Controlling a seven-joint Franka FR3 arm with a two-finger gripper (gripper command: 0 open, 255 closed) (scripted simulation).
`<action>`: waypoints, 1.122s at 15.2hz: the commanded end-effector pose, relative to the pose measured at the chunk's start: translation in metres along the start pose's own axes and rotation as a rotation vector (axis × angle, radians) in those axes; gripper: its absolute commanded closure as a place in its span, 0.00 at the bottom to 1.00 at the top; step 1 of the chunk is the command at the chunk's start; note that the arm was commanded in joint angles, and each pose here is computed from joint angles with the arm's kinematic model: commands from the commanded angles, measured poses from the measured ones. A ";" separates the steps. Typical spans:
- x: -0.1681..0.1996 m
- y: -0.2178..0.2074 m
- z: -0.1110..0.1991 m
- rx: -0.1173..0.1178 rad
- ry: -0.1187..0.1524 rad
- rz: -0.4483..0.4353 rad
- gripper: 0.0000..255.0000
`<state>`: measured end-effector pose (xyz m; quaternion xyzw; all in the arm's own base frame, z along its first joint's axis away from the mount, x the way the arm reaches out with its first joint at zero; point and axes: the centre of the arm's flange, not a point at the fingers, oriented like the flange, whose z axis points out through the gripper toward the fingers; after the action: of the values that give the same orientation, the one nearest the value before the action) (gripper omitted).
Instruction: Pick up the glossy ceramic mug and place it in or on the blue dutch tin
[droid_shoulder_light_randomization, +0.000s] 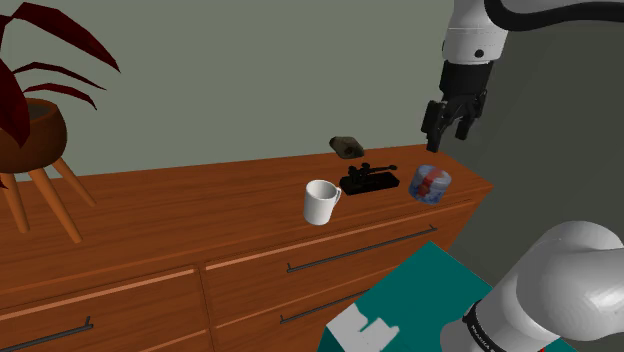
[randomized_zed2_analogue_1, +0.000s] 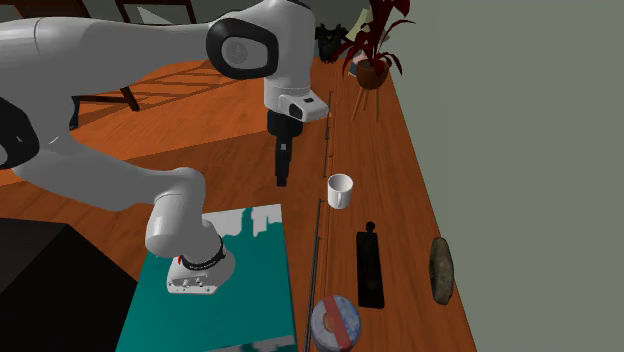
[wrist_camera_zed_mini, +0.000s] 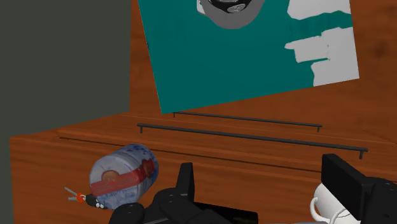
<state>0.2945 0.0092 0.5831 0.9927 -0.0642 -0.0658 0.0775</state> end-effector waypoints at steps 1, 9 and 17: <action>0.000 0.000 0.000 0.000 0.000 0.000 0.00; 0.058 -0.065 0.049 0.036 0.023 0.000 0.00; 0.118 -0.132 0.093 0.072 0.047 0.000 0.00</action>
<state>0.4036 0.1032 0.4619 0.9960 -0.0641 -0.0427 0.0463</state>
